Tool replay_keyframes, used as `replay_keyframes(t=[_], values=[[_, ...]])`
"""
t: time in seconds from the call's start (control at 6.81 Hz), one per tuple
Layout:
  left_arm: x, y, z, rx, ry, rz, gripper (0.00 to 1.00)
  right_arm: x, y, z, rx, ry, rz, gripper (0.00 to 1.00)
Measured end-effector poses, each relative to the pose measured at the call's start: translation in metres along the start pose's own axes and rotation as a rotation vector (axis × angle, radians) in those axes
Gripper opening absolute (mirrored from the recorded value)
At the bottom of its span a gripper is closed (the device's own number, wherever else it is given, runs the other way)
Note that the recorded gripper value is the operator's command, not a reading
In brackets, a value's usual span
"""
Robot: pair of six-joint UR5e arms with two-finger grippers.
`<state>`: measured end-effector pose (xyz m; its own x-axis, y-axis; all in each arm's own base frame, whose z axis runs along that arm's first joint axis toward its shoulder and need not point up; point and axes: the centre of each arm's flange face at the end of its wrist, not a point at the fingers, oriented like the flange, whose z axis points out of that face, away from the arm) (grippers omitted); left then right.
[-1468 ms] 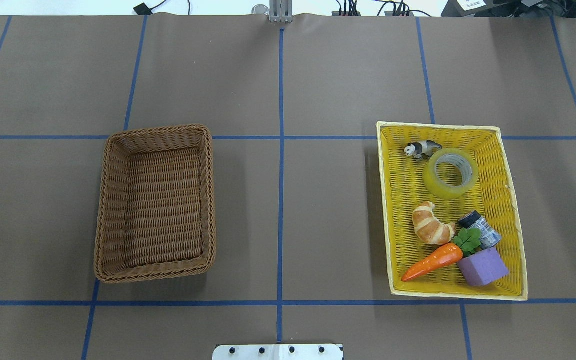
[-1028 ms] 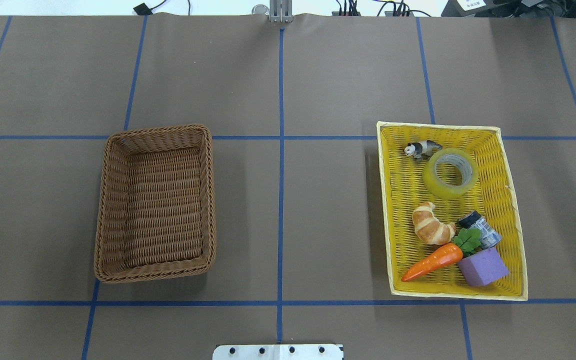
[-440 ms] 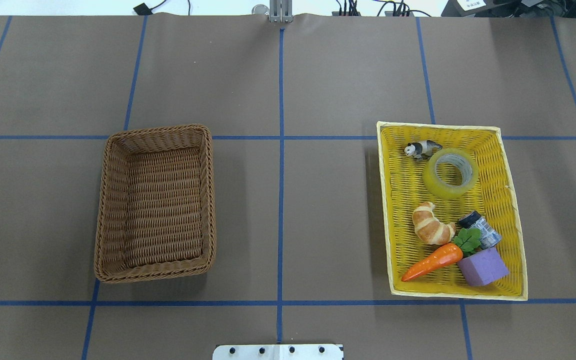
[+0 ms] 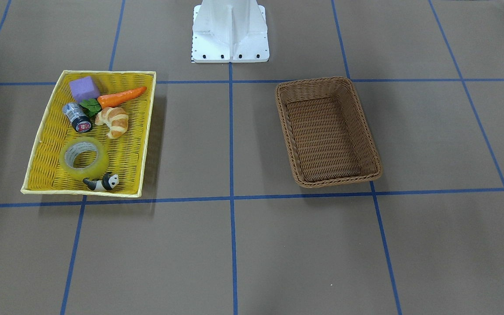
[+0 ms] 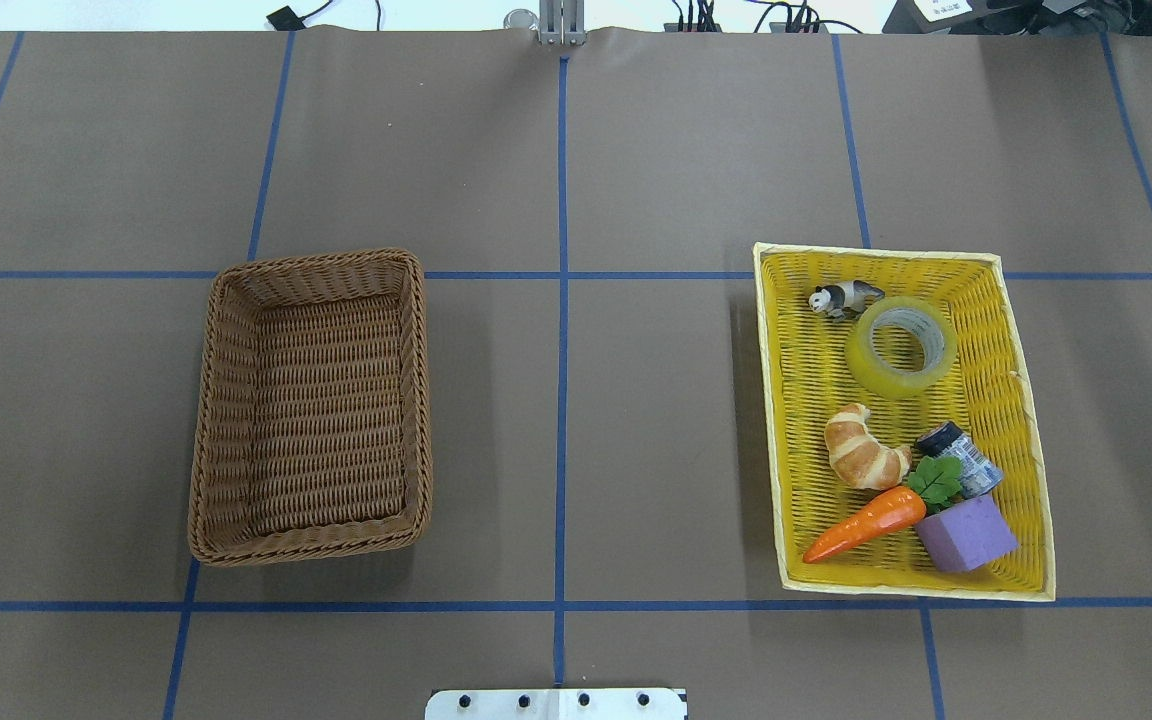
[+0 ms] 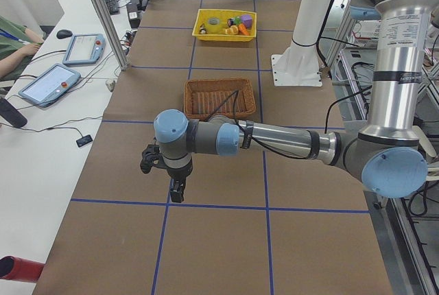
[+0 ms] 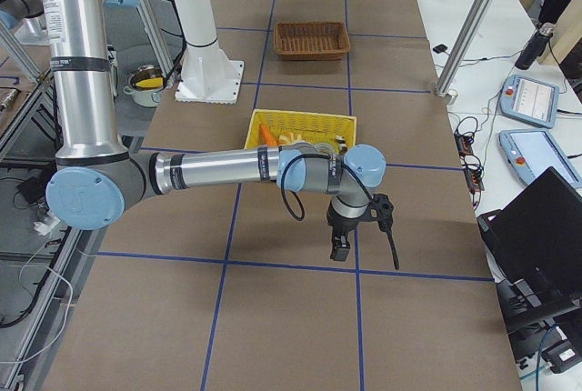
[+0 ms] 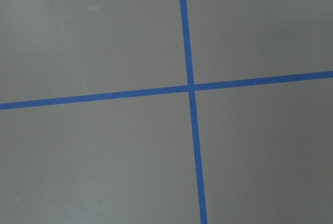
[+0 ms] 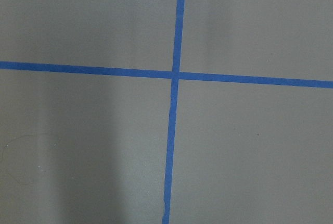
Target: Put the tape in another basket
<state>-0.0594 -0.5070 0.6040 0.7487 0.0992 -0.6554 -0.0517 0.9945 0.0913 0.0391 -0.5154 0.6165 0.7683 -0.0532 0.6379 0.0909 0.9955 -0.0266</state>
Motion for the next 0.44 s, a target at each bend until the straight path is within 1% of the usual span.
replay_keyframes(t=[0.29,0.44], values=[[0.001,0.000,-0.002,0.003,0.000,0.003,0.99,-0.003,-0.006,-0.007,0.013,0.038,-0.013,1.00],[0.002,0.000,-0.002,0.004,0.000,0.004,0.99,-0.016,-0.020,-0.021,0.038,0.049,-0.034,1.00]])
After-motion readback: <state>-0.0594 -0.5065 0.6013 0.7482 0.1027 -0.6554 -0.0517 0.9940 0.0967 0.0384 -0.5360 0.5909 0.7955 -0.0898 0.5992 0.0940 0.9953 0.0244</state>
